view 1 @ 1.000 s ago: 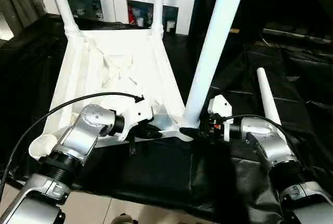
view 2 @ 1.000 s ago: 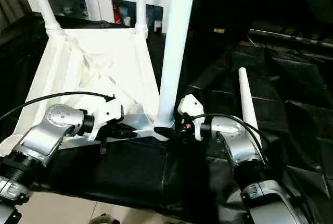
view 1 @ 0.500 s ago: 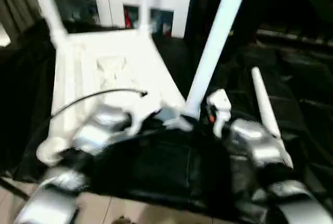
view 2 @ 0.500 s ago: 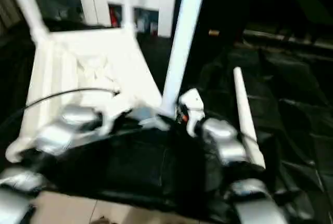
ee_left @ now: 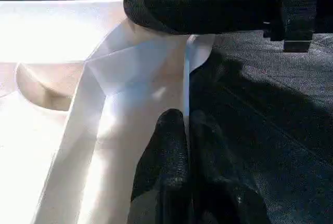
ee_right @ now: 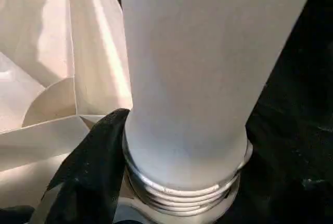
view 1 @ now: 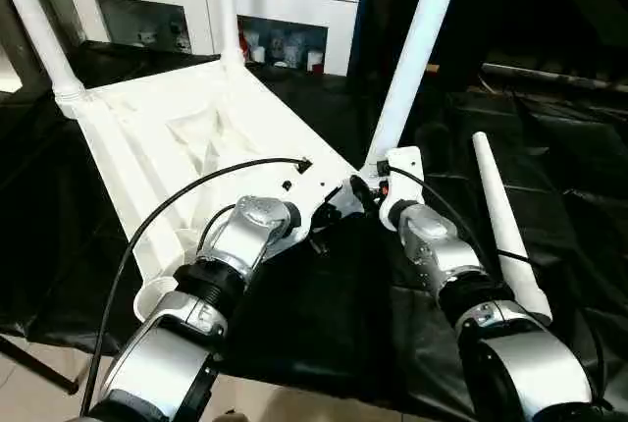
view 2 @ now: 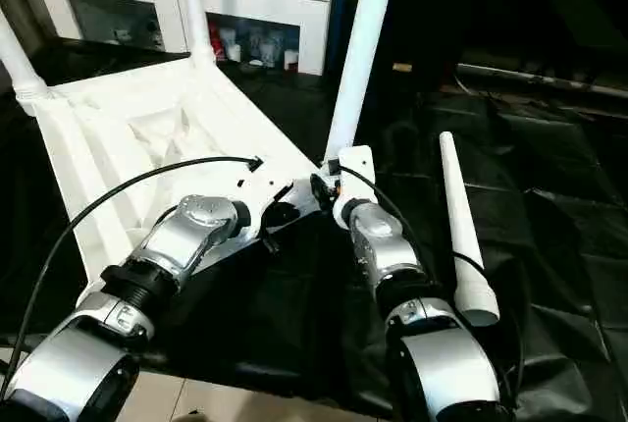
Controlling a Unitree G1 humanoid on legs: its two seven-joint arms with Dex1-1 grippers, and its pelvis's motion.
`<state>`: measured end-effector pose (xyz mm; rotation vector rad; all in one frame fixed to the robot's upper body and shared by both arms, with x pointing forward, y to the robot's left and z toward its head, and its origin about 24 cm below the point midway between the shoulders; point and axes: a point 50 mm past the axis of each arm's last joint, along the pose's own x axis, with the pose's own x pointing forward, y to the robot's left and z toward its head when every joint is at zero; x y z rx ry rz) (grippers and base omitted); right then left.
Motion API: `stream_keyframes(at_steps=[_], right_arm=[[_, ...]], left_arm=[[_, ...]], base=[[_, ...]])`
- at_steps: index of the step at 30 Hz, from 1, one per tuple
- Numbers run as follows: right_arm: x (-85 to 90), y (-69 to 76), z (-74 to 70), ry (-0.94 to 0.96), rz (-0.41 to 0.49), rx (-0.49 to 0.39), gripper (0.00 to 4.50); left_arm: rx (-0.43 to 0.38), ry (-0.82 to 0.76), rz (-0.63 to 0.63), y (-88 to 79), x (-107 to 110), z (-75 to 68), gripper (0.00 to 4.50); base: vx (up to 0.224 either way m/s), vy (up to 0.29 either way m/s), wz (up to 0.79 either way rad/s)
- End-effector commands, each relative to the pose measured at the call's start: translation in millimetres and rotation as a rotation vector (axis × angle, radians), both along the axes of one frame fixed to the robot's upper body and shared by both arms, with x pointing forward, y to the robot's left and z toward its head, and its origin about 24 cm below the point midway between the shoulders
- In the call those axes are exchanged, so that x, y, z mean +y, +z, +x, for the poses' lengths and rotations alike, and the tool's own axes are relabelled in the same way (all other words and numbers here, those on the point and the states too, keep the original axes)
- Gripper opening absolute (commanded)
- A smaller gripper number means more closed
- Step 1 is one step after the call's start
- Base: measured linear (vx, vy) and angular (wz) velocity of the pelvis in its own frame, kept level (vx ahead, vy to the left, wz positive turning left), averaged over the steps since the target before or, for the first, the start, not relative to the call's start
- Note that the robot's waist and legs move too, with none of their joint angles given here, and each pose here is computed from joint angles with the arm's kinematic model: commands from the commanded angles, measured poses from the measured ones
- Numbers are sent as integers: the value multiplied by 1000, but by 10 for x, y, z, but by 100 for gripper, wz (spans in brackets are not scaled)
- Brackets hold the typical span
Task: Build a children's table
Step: Rotate leg to tighten
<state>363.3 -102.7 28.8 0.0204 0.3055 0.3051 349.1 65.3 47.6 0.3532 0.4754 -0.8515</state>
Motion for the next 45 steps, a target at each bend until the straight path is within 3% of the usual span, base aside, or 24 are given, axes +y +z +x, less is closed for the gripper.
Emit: stream_keyframes(at_steps=[1, 4, 6, 8, 13, 19, 24, 32, 34, 36, 38, 45], right_arm=[[-4, -214, -110, 9, 22, 103, 350], [-53, -125, -82, 79, 38, 49, 368], [-116, -78, -69, 103, -5, 8, 395], [-177, -24, -64, 146, -41, -38, 401], [-306, 114, -156, 392, -17, -106, 401], [-378, 164, -353, 691, -24, -88, 401], [-361, 214, -383, 781, -23, -100, 401], [-346, 195, -406, 833, -49, -88, 401], [-351, 193, -434, 862, -55, -75, 369], [-355, 192, -442, 869, -52, -71, 369], [-359, 190, -445, 872, -50, -67, 333], [-360, 174, -447, 872, -40, -61, 282]], left_arm=[[-13, 8, 8, -12, 26, 11, 0], [-13, -20, 25, -5, 117, 2, 0], [-1, -22, 31, -15, 172, -9, 0], [-8, -28, 45, -16, 232, -16, 0], [-30, -116, 28, 47, 378, -68, 0], [-14, -278, 6, 114, 489, -201, 0], [11, -495, -46, 218, 509, -412, 0], [10, -496, -32, 216, 536, -430, 0], [10, -492, -32, 214, 556, -440, 0], [11, -492, -31, 216, 566, -445, 0], [12, -491, -29, 217, 573, -447, 0], [15, -485, -22, 220, 601, -447, 0]], base=[[0, 0, 0], [0, 0, 0], [0, 0, 0], [0, 0, 0], [0, 0, 0], [0, 0, 0], [0, 0, 0], [0, 0, 0], [0, 0, 0], [0, 0, 0], [0, 0, 0], [0, 0, 0]])
